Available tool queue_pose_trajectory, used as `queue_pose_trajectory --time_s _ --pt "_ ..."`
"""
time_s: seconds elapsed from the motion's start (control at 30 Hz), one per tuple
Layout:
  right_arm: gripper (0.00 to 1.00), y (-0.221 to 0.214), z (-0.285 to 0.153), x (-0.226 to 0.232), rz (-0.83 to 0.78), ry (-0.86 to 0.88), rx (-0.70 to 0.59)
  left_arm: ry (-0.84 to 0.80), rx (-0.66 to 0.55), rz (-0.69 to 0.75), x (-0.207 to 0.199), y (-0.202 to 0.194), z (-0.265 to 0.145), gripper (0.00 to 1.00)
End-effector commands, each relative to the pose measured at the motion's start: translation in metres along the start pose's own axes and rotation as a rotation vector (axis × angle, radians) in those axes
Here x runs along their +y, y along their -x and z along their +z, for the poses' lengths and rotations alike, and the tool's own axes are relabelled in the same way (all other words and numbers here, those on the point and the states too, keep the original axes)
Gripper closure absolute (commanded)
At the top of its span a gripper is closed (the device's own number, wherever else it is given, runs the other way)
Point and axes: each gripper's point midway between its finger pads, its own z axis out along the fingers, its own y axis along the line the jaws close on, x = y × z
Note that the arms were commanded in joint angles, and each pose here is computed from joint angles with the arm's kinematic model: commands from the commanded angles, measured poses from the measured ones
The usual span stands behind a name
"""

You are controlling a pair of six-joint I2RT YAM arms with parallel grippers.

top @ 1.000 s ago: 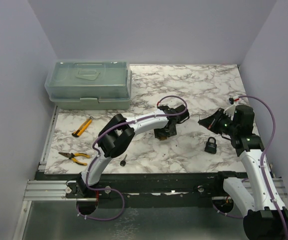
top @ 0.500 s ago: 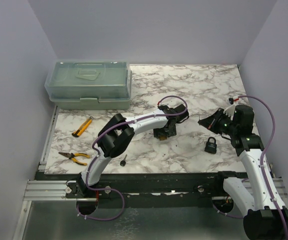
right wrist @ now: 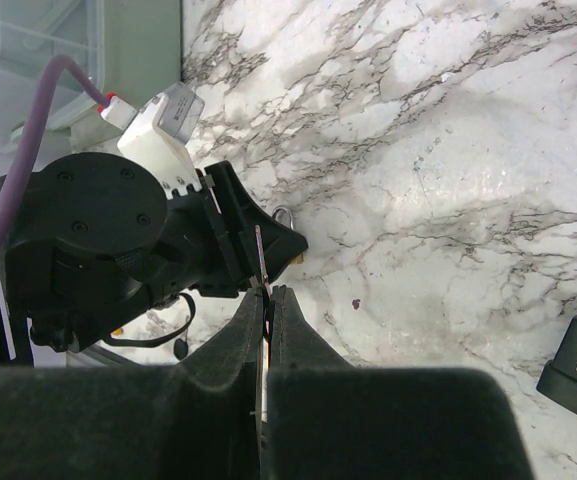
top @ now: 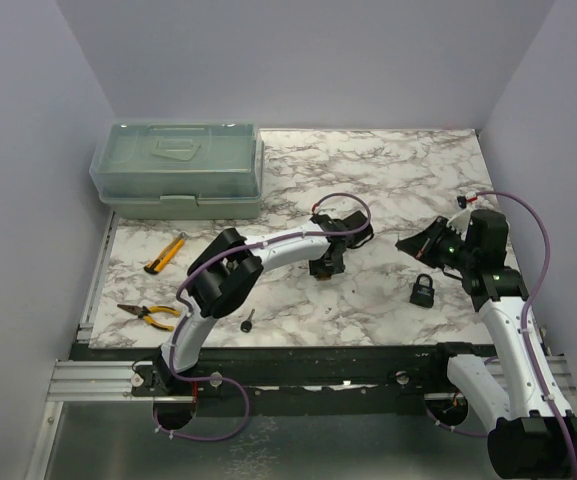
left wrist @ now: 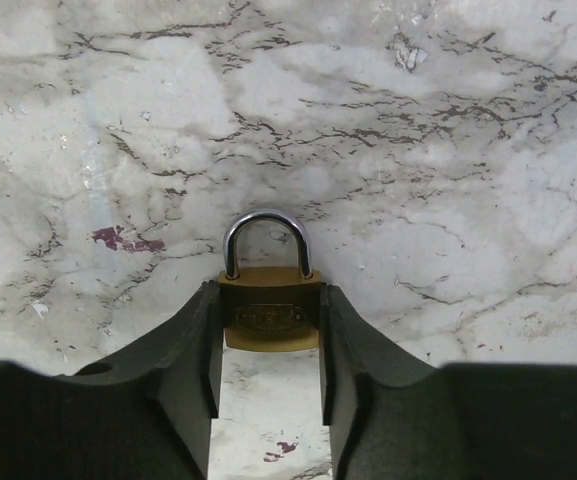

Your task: Unlock with the key

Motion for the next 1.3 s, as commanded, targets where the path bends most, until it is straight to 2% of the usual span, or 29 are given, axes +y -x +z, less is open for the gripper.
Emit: queue_pose_trajectory --time_s 0.0,0.17,0.27,0.33,0.6,0.9,1.27 --pt "1.0 -0.006 0.0 0.0 0.007 0.015 0.028 0.016 0.059 0.029 0.01 -0.022 0.02 0.7" --pt "1.0 -0.006 0.0 0.001 0.008 0.019 0.032 -0.019 0.054 0.042 0.006 -0.02 0.016 0.89" --pt "1.0 -0.006 0.0 0.003 0.009 0.027 0.036 -0.031 0.044 0.045 0.007 -0.018 0.011 0.93" --pt "1.0 -0.006 0.0 0.004 0.011 0.03 0.037 -0.041 0.032 0.047 0.007 -0.015 0.005 1.0" --pt "1.0 -0.007 0.0 0.008 0.021 0.055 0.038 -0.089 -0.007 0.024 0.013 -0.002 -0.015 1.0" --pt "1.0 -0.013 -0.002 0.022 0.023 0.159 0.041 -0.154 -0.052 -0.033 0.02 0.017 -0.043 1.0" --pt "1.0 -0.023 -0.002 0.033 0.091 0.249 0.059 -0.296 -0.155 -0.181 0.035 0.054 -0.088 1.0"
